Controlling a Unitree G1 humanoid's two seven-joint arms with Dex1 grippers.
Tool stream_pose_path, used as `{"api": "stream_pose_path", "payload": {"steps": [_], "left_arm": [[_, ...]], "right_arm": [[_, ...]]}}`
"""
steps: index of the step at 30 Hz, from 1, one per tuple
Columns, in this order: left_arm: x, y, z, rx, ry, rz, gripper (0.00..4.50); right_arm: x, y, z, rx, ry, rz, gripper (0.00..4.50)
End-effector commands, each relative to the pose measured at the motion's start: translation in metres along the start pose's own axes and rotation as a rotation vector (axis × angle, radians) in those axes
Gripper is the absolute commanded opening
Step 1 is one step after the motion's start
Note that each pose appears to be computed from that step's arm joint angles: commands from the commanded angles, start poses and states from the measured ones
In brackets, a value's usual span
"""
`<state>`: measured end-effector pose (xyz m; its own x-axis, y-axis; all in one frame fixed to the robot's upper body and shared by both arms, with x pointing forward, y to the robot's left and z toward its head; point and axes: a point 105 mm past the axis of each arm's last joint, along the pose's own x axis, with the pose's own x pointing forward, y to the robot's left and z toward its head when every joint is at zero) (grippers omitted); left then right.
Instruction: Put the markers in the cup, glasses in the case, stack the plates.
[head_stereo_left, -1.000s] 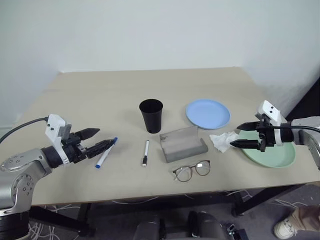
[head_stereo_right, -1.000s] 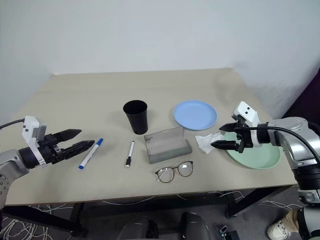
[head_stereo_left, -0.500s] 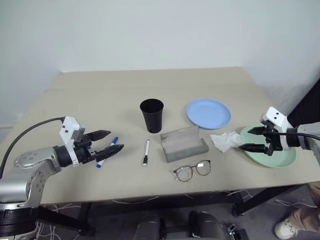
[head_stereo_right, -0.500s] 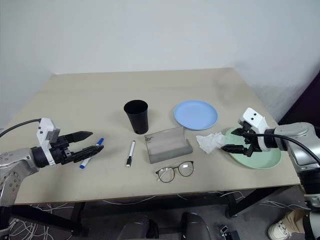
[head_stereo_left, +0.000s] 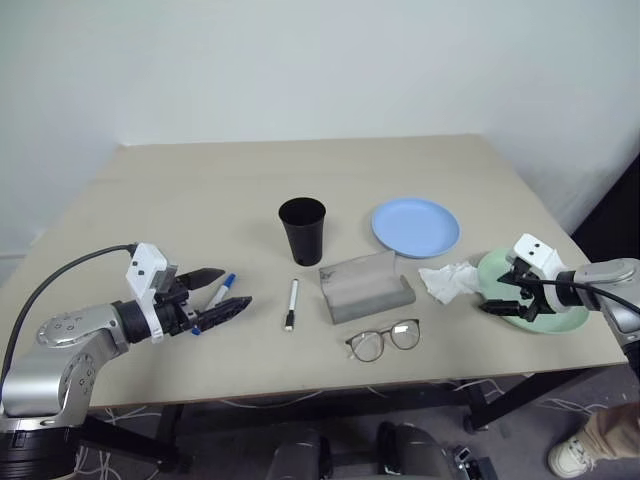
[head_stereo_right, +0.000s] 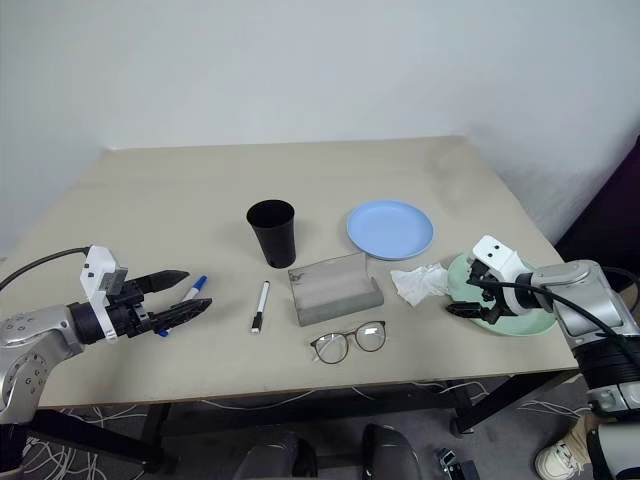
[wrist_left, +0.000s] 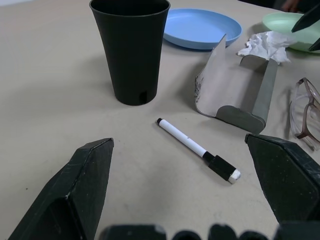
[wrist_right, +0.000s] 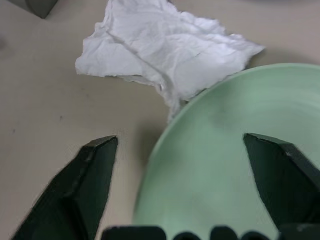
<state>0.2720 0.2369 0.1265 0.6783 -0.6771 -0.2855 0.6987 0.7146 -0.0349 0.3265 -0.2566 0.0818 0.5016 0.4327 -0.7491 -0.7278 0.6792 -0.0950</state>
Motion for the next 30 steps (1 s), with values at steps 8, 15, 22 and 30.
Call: {"api": "stream_pose_path", "payload": {"steps": [8, 15, 22, 30], "left_arm": [[-0.005, 0.002, 0.019, 0.049, -0.047, 0.018, 4.5], [-0.002, 0.001, 0.018, 0.048, -0.051, 0.017, 4.5], [0.0, 0.001, 0.019, 0.051, -0.053, 0.017, 4.5], [0.001, 0.002, 0.021, 0.055, -0.054, 0.019, 4.5]], "right_arm": [[0.008, 0.0, 0.008, -0.021, -0.001, -0.037, 0.38], [0.006, -0.016, 0.019, -0.005, -0.001, -0.124, 0.05], [0.003, -0.029, 0.041, -0.046, -0.037, -0.18, 0.05], [0.001, -0.036, 0.064, -0.116, -0.076, -0.196, 0.05]]}}
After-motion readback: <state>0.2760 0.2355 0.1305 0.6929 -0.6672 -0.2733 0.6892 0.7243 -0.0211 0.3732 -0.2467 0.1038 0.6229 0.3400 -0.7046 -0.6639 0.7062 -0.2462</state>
